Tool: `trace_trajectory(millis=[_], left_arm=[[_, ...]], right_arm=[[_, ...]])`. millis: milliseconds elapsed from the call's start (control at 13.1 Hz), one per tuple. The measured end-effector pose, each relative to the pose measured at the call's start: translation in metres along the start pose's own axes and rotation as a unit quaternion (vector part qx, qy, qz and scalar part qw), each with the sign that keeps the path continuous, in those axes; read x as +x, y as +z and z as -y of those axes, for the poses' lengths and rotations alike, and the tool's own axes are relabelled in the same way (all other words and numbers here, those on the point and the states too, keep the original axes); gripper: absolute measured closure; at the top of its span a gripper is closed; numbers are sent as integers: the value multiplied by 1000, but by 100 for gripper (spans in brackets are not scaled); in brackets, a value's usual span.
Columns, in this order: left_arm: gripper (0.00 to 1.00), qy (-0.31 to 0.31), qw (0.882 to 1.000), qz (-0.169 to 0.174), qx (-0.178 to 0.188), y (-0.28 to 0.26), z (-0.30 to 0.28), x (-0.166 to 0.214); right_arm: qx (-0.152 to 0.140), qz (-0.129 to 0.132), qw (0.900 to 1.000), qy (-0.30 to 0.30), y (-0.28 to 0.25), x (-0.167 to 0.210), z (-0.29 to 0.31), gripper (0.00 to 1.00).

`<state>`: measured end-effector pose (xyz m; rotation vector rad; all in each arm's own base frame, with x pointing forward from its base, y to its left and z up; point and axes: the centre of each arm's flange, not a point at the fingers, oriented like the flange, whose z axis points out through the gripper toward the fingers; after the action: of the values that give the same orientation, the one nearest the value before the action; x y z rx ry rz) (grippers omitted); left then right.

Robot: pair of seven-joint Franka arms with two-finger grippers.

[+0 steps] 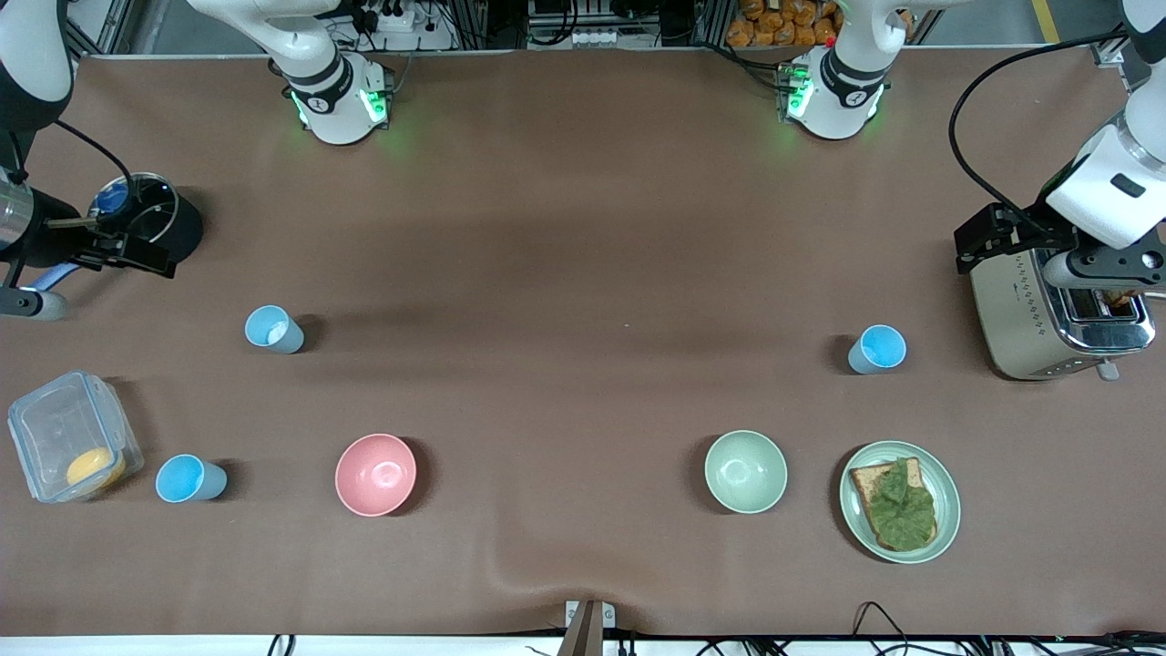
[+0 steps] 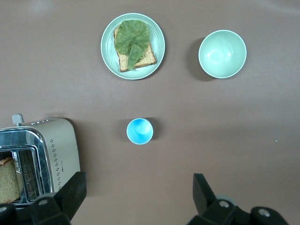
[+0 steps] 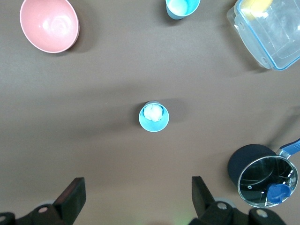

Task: Stack blue cups with both arms
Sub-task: 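Reach the left gripper to the blue cup by the toaster and grasp it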

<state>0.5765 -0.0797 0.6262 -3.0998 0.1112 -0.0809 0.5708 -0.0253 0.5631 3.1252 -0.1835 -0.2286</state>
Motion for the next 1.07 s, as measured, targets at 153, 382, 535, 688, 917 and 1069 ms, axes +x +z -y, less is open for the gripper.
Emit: trace_trajectory(millis=[153,382,535,688,917,1069], left_arm=[[0,0,1000,0,0,0,0,0],[0,-4,1000,1,0,1,4,0],[0,-13,1000,13,-1,15,14,1],[0,-27,1000,14,-7,60,32,9],[0,-44,999,12,-9,161,55,11],[0,-46,999,14,-11,222,55,-2]], right_arm=[[0,0,1000,-1,0,0,1,0],[0,0,1000,-1,0,0,1,0],[0,1,1000,-1,0,0,1,0],[0,1,1000,-1,1,0,1,0],[0,2,1000,0,1,0,0,0],[0,3,1000,0,2,0,0,0]])
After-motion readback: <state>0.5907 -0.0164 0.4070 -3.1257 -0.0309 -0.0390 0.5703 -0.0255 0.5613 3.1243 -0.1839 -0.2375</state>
